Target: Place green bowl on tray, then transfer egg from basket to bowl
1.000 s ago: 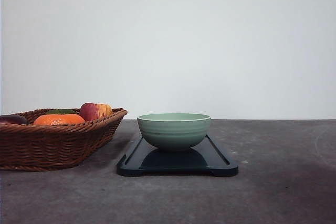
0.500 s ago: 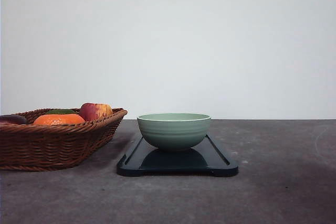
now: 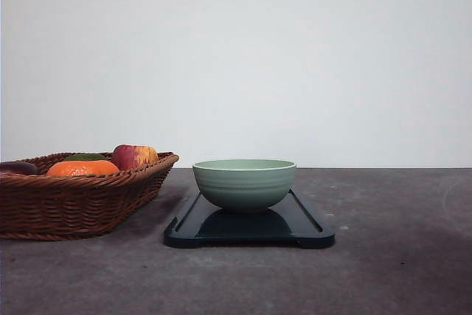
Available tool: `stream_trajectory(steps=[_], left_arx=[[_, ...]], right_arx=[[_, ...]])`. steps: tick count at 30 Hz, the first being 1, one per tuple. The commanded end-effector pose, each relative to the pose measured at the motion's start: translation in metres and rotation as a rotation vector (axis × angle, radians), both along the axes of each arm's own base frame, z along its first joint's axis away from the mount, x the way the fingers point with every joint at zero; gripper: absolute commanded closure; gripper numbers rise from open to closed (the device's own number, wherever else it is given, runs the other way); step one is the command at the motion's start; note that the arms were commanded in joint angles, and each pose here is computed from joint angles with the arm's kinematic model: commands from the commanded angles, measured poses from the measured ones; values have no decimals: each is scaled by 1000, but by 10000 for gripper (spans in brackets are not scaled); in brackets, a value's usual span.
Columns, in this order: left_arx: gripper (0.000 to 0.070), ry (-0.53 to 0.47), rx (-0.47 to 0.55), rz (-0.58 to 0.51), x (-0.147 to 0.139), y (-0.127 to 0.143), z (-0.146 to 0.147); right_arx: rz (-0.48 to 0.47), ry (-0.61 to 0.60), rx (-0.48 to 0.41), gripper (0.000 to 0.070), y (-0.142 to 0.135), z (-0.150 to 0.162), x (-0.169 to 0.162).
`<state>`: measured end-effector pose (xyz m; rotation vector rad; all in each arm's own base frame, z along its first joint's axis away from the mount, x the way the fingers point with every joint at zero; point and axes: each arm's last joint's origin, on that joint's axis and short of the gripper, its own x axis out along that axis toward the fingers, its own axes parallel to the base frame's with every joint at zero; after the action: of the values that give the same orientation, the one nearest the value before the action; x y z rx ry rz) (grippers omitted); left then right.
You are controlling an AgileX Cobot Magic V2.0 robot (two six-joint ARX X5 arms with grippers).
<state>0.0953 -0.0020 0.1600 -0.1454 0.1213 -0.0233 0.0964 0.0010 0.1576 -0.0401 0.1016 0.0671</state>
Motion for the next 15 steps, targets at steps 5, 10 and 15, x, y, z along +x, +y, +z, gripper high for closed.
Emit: stream_trajectory(steps=[5,10,15], left_arx=[[700,7,10,1,1,0,-5],[700,7,10,1,1,0,-5],[700,7,10,1,1,0,-5]], right_arx=[[-1,-10,11,685,0,0,0],[-1,-10,11,685,0,0,0],[-1,-10,11,685,0,0,0]])
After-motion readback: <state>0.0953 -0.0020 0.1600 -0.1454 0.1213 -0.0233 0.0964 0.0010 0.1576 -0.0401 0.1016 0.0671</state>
